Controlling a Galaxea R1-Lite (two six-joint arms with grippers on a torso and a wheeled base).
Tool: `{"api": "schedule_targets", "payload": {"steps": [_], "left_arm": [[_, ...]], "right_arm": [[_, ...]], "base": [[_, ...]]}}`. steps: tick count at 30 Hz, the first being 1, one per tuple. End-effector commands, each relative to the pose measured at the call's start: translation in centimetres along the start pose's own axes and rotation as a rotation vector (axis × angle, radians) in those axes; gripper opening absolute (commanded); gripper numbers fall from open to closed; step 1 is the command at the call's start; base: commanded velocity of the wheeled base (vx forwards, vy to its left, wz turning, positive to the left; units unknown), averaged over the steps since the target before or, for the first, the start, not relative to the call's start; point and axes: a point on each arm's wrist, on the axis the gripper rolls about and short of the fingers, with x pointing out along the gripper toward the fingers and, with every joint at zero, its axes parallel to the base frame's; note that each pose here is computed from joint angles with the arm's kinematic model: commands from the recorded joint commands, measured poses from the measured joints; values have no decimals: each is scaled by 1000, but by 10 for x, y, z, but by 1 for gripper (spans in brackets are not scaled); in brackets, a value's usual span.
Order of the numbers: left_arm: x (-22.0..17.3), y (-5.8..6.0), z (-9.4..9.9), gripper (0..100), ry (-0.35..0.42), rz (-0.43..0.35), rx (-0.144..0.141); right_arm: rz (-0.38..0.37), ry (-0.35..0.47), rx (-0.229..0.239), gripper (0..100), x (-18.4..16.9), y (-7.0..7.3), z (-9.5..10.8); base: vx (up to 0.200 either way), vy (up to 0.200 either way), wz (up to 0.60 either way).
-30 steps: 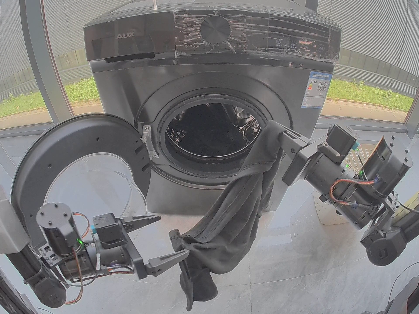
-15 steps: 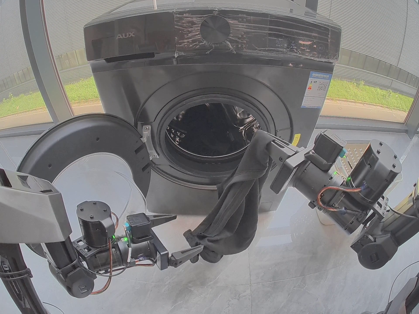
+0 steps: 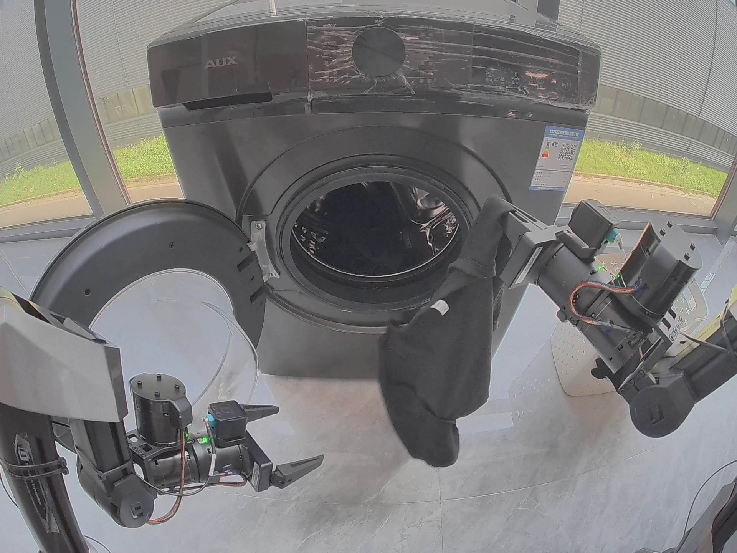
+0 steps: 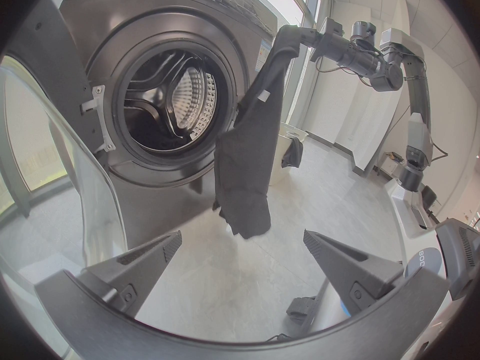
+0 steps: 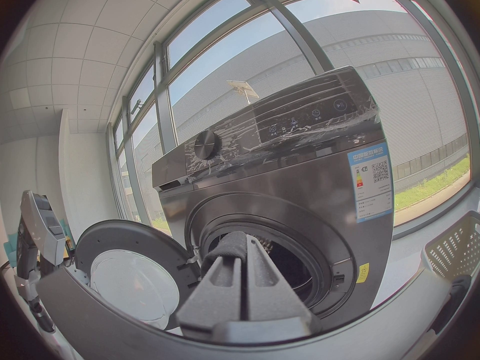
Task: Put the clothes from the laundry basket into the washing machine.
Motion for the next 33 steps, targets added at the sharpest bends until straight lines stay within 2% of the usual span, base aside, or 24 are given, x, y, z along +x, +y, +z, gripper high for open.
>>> {"api": "schedule_targets", "payload": {"steps": [1, 8, 13, 19, 25, 29, 33], "left_arm": [[-1, -1, -4, 100, 18, -9, -11], [18, 7, 6, 100, -45, -4, 10], [36, 14, 21, 100, -122, 0, 32], [60, 19, 23, 100, -153, 3, 44], [81, 14, 22, 100, -168, -30, 55], [92, 8, 21, 100, -175, -54, 65], [101, 8, 21, 100, -185, -59, 64]], "right_arm": [[0, -6, 1, 0, 1, -1, 1], [92, -5, 30, 0, -4, 29, 0], [117, -6, 38, 0, -6, 36, 0], [149, -14, 48, 0, -10, 45, 4], [187, -28, 62, 0, -14, 56, 9], [191, -26, 63, 0, -15, 58, 8], [202, -19, 69, 0, -17, 61, 6]], "base": [[0, 0, 0], [0, 0, 0], [0, 0, 0], [0, 0, 0], [0, 0, 0], [0, 0, 0], [0, 0, 0]]}}
